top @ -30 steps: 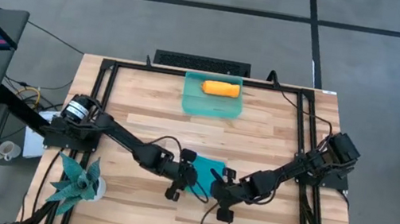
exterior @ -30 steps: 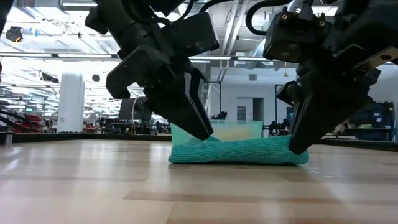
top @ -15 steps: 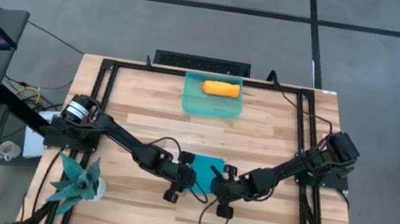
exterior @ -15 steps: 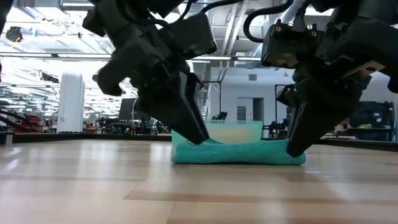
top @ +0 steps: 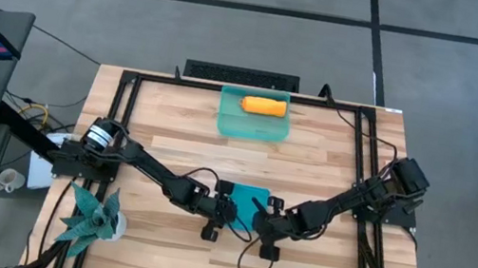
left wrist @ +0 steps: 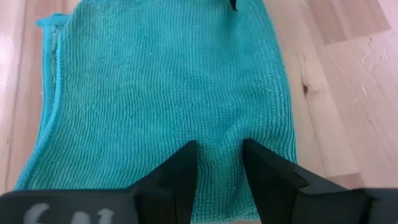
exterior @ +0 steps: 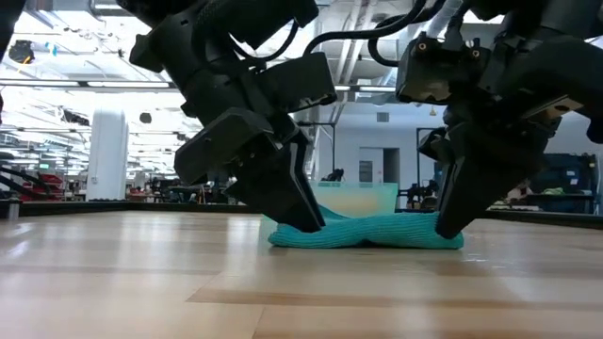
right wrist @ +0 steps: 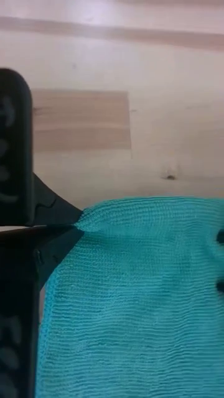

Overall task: Roll microfiber towels into tight, uniform cylinder then place into a basket
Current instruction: Roll the blue microfiber cloth on the table

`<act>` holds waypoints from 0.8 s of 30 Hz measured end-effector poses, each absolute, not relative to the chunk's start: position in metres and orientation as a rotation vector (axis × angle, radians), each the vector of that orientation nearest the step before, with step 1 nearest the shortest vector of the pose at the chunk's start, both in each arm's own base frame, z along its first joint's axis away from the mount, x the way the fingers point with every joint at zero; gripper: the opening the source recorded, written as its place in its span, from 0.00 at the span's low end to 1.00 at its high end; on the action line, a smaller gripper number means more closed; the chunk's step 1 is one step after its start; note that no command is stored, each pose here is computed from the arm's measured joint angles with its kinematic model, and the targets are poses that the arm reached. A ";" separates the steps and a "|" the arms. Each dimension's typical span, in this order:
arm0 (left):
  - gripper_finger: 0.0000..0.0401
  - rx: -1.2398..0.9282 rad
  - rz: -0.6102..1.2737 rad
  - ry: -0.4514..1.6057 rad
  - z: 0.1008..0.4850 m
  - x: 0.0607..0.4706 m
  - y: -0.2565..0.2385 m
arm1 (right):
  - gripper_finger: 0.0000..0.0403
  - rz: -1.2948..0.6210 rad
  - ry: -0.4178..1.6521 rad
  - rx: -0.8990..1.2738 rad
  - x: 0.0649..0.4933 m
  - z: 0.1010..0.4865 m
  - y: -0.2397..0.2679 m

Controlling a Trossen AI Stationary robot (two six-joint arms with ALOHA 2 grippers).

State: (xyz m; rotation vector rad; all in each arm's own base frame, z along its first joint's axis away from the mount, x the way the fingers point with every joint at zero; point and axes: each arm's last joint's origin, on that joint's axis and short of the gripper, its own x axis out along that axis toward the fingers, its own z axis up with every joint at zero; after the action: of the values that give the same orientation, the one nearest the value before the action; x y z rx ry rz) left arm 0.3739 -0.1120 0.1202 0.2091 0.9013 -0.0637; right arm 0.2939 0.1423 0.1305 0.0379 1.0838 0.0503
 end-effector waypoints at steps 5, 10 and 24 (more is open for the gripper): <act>0.31 0.200 -0.062 0.921 0.121 0.374 -0.112 | 0.03 0.035 1.078 0.058 0.294 0.131 0.142; 0.31 0.180 -0.071 0.979 0.126 0.375 -0.114 | 0.02 0.028 1.077 0.060 0.295 0.133 0.142; 0.31 0.446 -0.121 0.929 0.153 0.377 -0.154 | 0.03 0.016 1.091 0.080 0.294 0.135 0.146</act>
State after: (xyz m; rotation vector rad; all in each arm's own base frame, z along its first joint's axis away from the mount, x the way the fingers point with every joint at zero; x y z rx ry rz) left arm 0.3765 -0.1541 0.1533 0.4462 0.9286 -0.1213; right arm 0.2939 0.1457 0.1347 0.0801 1.0906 0.0159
